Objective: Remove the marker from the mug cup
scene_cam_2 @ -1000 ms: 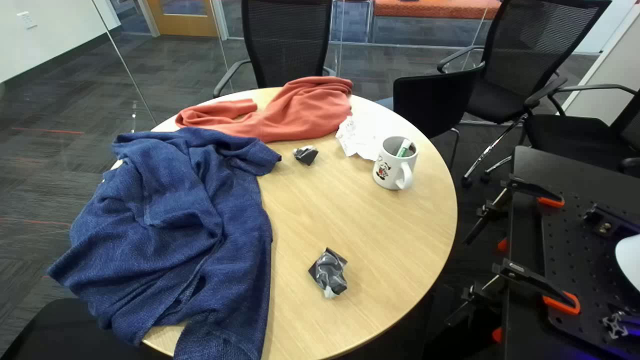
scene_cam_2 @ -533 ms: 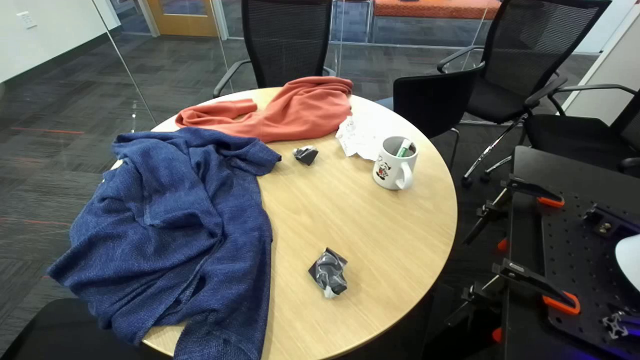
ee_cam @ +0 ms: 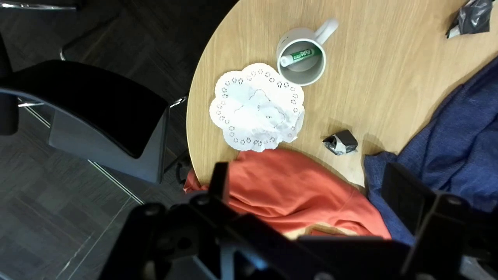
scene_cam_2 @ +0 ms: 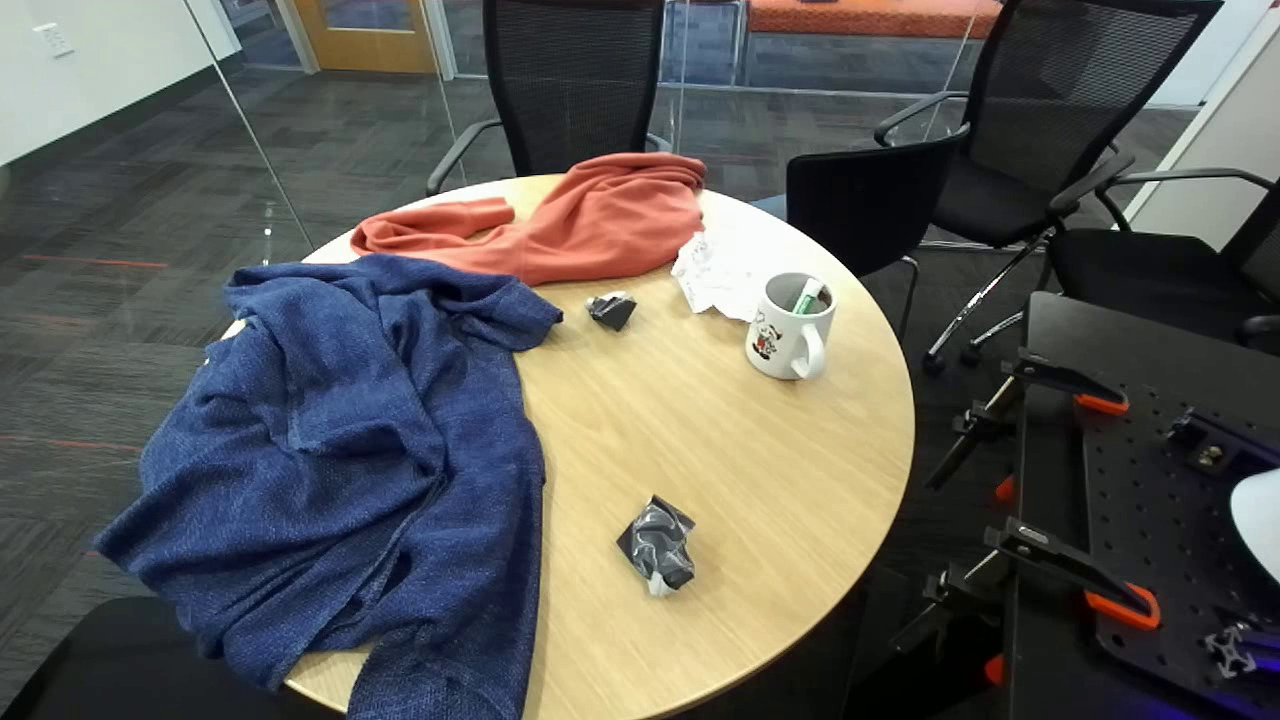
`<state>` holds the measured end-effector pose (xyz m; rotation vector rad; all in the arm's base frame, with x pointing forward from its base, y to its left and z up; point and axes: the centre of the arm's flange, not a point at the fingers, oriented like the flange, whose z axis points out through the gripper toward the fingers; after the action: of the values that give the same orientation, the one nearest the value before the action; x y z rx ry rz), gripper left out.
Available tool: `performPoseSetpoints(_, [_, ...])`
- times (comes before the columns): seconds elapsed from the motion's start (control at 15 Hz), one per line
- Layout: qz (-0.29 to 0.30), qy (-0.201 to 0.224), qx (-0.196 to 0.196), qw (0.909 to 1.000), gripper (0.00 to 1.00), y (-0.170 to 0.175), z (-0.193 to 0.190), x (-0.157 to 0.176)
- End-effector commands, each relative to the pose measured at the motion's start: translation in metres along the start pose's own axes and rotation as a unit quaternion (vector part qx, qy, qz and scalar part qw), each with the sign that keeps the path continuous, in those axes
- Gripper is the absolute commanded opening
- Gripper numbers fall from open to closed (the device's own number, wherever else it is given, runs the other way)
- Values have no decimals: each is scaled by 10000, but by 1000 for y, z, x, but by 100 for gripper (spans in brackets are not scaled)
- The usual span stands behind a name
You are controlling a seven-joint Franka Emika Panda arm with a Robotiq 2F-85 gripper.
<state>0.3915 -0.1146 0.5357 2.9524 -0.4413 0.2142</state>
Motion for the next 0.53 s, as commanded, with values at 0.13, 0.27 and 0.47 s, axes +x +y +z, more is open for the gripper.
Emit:
performPoseSetpoints(0.13, [1124,-46,-72,9936,100,-34,58,-9])
performPoseSetpoints(0.27, [1693,-37,-126,9855,100,-39,82,-11])
performPoseSetpoints(0.47, [2511,-22,-189,9678,100,-48,117,-14])
